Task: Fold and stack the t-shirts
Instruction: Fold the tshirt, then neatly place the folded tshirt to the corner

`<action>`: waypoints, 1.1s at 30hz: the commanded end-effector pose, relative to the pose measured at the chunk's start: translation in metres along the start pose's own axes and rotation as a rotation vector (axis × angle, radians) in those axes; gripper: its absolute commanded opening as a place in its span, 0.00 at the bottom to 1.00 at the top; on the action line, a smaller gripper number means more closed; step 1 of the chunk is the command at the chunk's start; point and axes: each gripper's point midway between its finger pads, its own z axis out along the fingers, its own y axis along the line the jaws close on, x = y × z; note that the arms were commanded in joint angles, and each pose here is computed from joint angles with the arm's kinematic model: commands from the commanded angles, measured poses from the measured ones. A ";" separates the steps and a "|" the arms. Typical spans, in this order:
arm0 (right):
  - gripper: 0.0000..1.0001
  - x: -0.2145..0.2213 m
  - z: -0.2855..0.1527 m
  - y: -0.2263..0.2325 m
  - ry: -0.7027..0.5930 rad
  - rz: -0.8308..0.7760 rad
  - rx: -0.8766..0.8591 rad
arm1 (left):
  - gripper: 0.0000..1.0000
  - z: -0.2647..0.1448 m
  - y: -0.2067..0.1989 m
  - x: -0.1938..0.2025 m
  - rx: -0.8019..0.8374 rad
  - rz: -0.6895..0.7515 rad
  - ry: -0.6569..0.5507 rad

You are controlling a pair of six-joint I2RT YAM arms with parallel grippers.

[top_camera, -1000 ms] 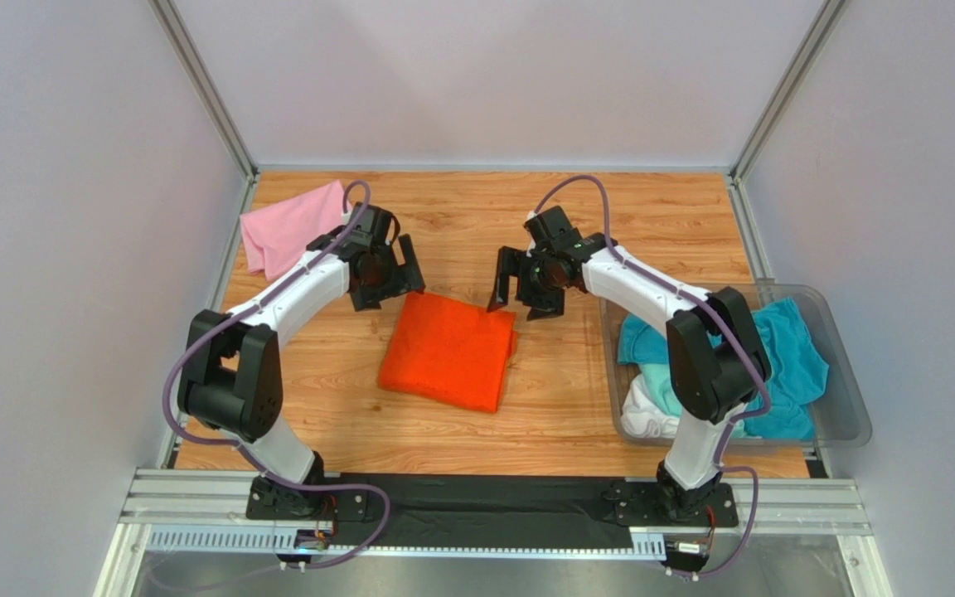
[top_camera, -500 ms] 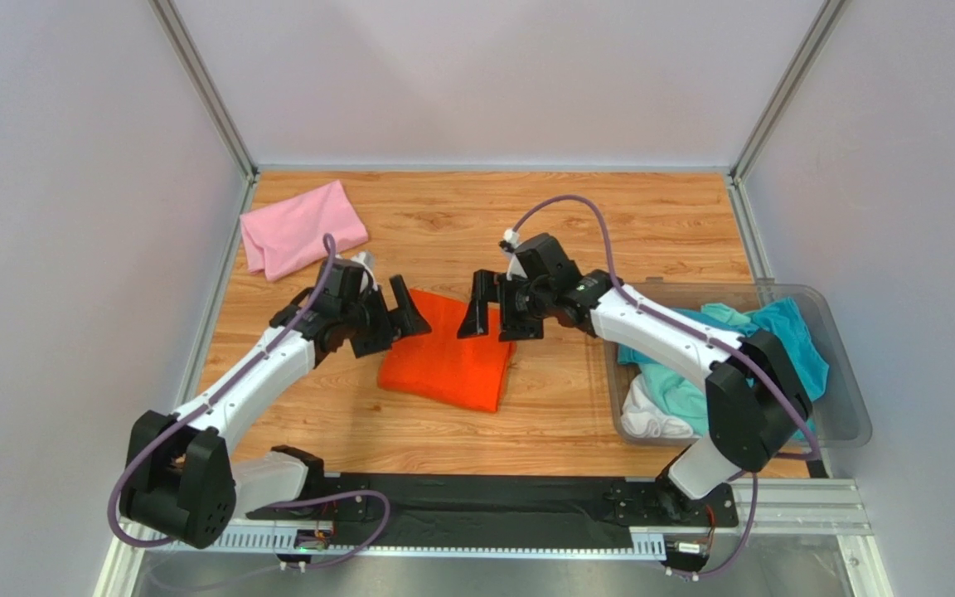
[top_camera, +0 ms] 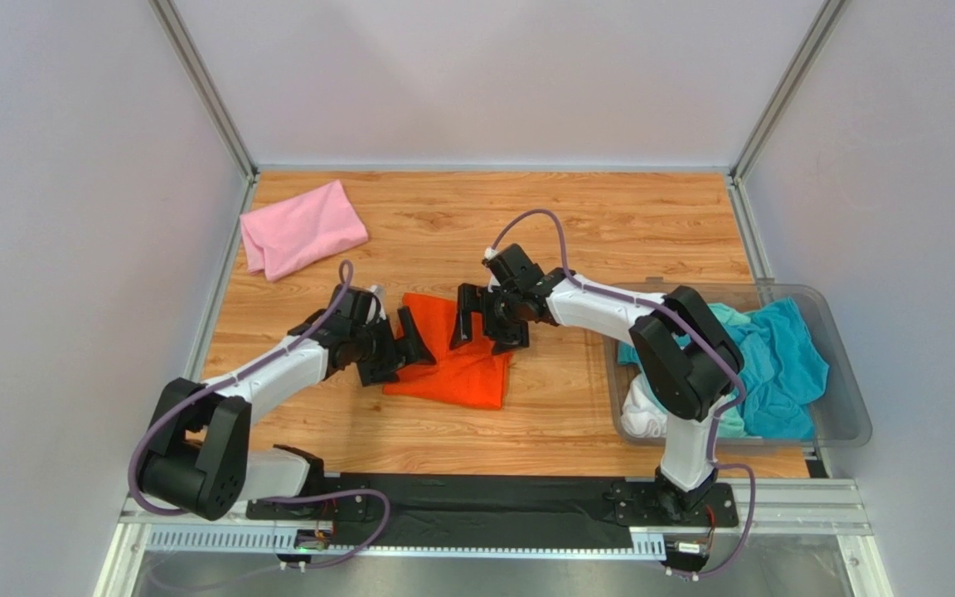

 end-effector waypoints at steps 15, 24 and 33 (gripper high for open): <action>1.00 0.001 -0.165 0.034 -0.405 -0.178 0.005 | 1.00 -0.104 -0.015 -0.021 -0.053 0.097 -0.357; 1.00 0.051 -0.192 -0.005 -0.480 -0.148 -0.043 | 1.00 -0.066 0.009 -0.066 -0.245 0.091 -0.358; 1.00 0.067 -0.186 -0.016 -0.436 -0.184 -0.040 | 0.96 -0.015 0.021 -0.073 -0.341 0.100 -0.183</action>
